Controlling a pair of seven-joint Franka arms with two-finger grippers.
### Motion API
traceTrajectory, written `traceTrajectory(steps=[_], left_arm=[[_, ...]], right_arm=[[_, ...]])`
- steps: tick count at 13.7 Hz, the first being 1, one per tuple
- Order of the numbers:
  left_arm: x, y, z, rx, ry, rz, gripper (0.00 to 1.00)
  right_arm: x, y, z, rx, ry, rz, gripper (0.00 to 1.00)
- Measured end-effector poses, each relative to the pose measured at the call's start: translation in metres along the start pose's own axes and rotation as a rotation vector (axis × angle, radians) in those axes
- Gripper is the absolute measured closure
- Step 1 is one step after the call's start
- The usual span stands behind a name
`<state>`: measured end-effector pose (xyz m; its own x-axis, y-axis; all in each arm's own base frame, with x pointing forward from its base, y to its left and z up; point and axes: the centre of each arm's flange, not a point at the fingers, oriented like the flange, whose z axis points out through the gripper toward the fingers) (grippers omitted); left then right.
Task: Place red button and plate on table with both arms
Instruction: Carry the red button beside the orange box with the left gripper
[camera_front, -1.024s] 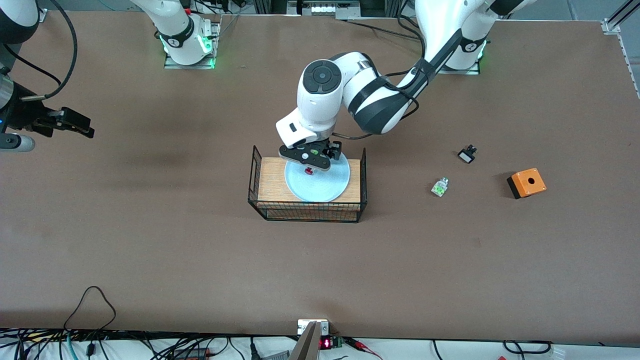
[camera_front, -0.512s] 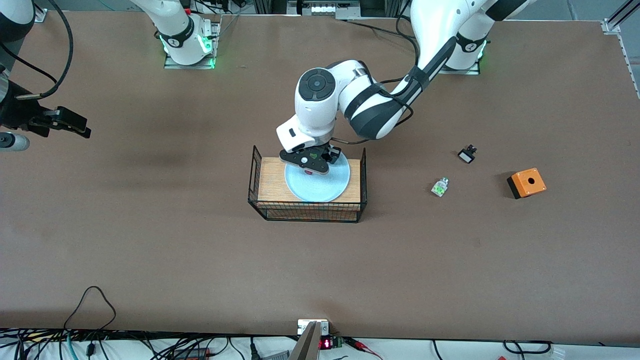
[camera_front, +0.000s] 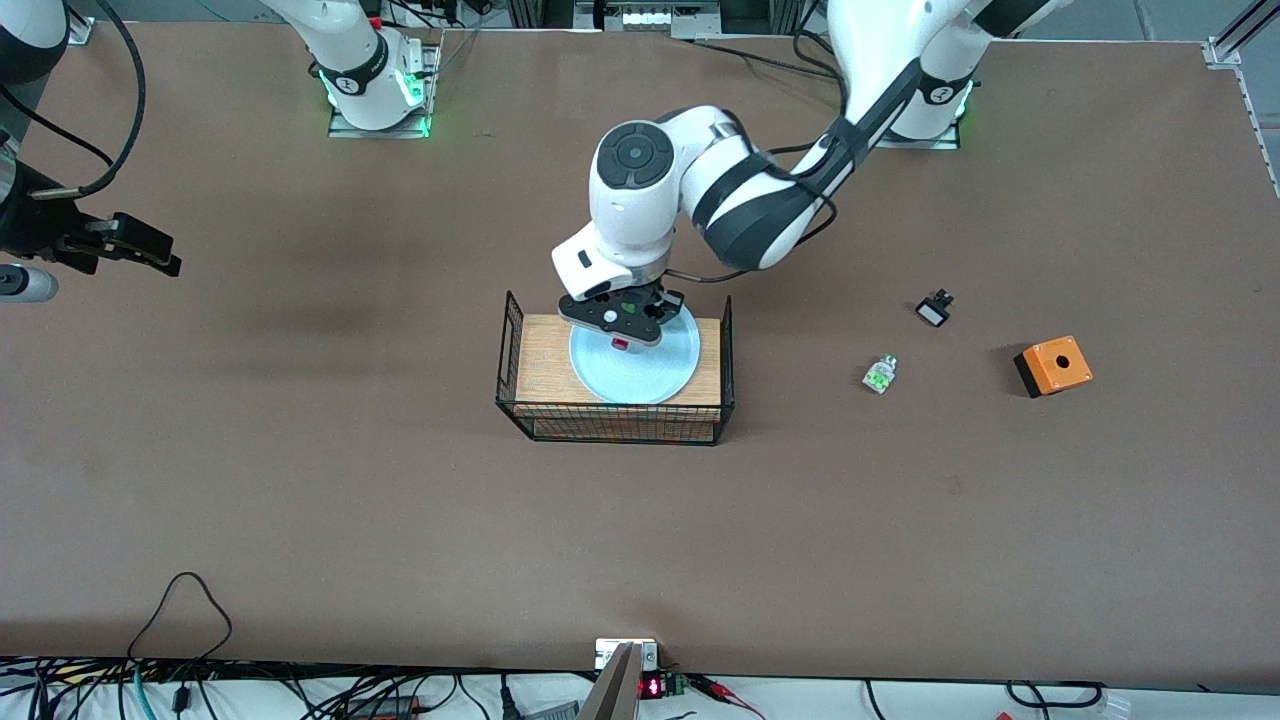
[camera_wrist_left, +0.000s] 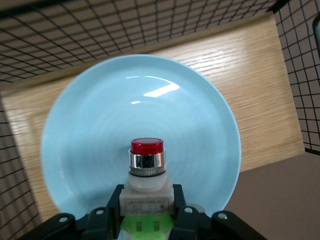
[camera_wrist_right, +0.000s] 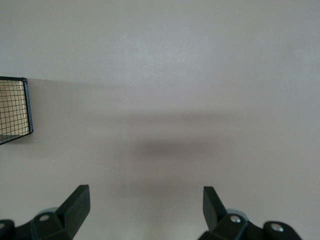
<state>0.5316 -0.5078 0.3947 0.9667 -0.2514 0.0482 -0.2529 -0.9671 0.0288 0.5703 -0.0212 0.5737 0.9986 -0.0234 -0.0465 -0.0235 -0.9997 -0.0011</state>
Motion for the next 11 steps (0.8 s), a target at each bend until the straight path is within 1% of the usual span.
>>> traceTrajectory(steps=[2,3,5,6,7,9,11], left_arm=[[0.006,-0.037,-0.046,0.046,-0.003,-0.051,0.59],[0.008,-0.063,-0.065,0.076,-0.016,-0.087,0.59],[0.013,-0.124,-0.086,0.141,-0.081,-0.164,0.59],[0.017,-0.155,-0.087,0.159,-0.116,-0.188,0.59],[0.023,-0.188,-0.085,0.160,-0.148,-0.199,0.59],[0.034,-0.264,-0.079,0.131,-0.203,-0.203,0.59],[0.036,-0.334,-0.068,0.105,-0.252,-0.192,0.59]], right_arm=[[0.000,0.000,0.000,0.000,0.000,0.000,0.00],[0.000,0.000,0.000,0.000,0.000,0.000,0.00],[0.000,0.000,0.000,0.000,0.000,0.000,0.00],[0.000,0.000,0.000,0.000,0.000,0.000,0.00],[0.000,0.000,0.000,0.000,0.000,-0.001,0.00],[0.000,0.000,-0.003,0.000,0.005,0.000,0.00],[0.000,0.000,-0.004,0.000,0.008,0.000,0.00]])
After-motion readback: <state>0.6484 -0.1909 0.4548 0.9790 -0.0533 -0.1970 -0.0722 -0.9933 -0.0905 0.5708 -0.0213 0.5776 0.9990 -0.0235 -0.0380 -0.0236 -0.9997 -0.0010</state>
